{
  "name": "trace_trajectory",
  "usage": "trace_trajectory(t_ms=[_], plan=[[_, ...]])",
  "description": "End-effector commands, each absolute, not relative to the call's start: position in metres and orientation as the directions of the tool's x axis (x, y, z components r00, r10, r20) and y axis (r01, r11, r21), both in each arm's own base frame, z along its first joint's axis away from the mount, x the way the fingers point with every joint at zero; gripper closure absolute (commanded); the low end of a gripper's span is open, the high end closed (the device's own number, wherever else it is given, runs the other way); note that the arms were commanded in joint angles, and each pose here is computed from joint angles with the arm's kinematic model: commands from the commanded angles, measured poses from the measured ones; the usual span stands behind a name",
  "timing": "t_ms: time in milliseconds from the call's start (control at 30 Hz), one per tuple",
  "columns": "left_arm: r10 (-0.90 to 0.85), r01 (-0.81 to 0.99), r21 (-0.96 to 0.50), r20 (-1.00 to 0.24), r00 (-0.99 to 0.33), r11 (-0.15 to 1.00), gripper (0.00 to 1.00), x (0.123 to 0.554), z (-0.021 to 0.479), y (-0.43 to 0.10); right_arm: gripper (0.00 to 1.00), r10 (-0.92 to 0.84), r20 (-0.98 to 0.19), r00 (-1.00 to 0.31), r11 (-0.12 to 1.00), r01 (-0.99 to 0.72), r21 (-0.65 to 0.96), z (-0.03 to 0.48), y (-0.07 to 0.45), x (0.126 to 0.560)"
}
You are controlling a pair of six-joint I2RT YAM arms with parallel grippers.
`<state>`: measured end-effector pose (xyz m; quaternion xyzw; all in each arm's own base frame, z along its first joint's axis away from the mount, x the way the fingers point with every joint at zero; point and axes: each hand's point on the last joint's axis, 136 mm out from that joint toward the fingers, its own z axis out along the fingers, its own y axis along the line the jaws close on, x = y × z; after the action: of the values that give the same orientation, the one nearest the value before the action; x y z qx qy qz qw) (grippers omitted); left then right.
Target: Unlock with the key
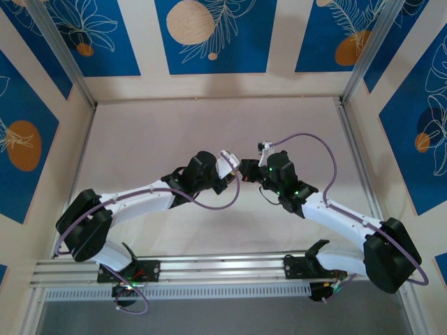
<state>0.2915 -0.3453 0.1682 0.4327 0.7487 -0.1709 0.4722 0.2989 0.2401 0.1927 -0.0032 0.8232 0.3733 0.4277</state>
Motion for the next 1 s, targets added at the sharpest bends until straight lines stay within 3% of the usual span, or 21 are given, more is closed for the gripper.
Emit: trace_trajectory(t_ms=[0, 467, 967], plan=[[0.321, 0.811, 0.143, -0.945, -0.057, 0.567, 0.84, 0.297, 0.231, -0.362, 0.99, 0.219, -0.671, -0.708, 0.692, -0.373, 0.619, 0.176, 0.256, 0.274], [0.364, 0.838, 0.118, -0.926, -0.101, 0.534, 0.84, 0.287, 0.207, -0.36, 1.0, 0.295, -0.713, -0.636, 0.723, -0.339, 0.602, 0.212, 0.241, 0.301], [0.337, 0.821, 0.102, -0.935, -0.115, 0.562, 0.84, 0.293, 0.203, -0.361, 1.0, 0.23, -0.737, -0.635, 0.711, -0.408, 0.573, 0.205, 0.251, 0.285]])
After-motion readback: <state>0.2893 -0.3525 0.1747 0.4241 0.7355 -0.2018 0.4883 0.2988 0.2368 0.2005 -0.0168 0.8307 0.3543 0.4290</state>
